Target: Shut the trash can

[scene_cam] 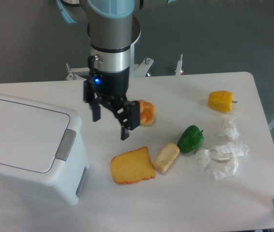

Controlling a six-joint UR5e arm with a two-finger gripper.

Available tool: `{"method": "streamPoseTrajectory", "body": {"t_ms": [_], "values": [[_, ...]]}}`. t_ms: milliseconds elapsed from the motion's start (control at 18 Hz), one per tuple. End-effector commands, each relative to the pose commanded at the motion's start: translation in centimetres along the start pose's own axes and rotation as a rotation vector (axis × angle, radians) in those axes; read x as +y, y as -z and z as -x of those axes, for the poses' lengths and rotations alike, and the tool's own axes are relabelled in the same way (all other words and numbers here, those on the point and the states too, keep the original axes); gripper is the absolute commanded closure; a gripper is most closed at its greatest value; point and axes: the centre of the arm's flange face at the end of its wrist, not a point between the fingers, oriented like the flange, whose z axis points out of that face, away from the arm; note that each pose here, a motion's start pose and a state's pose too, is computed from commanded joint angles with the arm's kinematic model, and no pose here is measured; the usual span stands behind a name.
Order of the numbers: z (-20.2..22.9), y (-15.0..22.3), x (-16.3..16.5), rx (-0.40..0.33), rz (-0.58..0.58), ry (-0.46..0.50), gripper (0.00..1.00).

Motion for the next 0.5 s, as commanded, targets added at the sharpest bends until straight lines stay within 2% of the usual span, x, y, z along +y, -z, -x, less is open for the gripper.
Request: {"method": "streamPoseTrajectory", "body": {"t_ms": [500], "values": [[0.4, 2.5, 8.8, -0.024, 0.051, -0.126, 0.00]]}}
